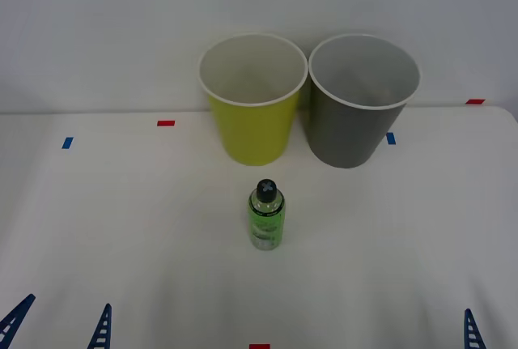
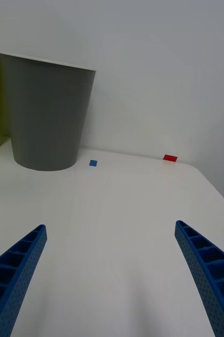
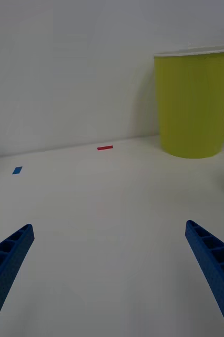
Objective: Put cans in the gray bin and PET bottles in the light green bin.
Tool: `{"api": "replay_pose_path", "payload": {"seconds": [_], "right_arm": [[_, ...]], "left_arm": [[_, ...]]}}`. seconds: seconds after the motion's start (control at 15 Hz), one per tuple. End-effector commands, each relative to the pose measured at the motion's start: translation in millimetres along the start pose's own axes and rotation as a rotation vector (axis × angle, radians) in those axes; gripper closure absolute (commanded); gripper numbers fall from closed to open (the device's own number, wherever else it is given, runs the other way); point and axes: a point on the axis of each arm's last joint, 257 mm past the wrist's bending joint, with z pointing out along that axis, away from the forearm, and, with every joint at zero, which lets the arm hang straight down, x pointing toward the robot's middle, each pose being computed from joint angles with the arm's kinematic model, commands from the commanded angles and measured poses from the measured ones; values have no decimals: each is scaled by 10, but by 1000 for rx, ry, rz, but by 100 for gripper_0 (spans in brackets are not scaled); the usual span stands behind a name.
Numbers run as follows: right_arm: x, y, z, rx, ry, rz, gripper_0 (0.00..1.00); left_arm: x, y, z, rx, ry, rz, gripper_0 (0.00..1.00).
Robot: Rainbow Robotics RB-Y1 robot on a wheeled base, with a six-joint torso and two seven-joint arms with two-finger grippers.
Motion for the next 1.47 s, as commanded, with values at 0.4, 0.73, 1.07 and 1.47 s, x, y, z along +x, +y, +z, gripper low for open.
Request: {"api": "replay_pose_path", "payload": {"seconds": [0.4, 0.73, 1.07, 1.47], "right_arm": [[0, 0, 0, 0, 0, 0, 16], [0, 0, 0, 0, 0, 0, 16], [0, 0, 0, 0, 0, 0, 16], [0, 0, 0, 0, 0, 0, 16]], "left_arm": [[0, 0, 0, 0, 0, 0, 0], [0, 0, 0, 0, 0, 0, 0], [0, 0, 0, 0, 0, 0, 0], [0, 0, 0, 0, 0, 0, 0]]}}
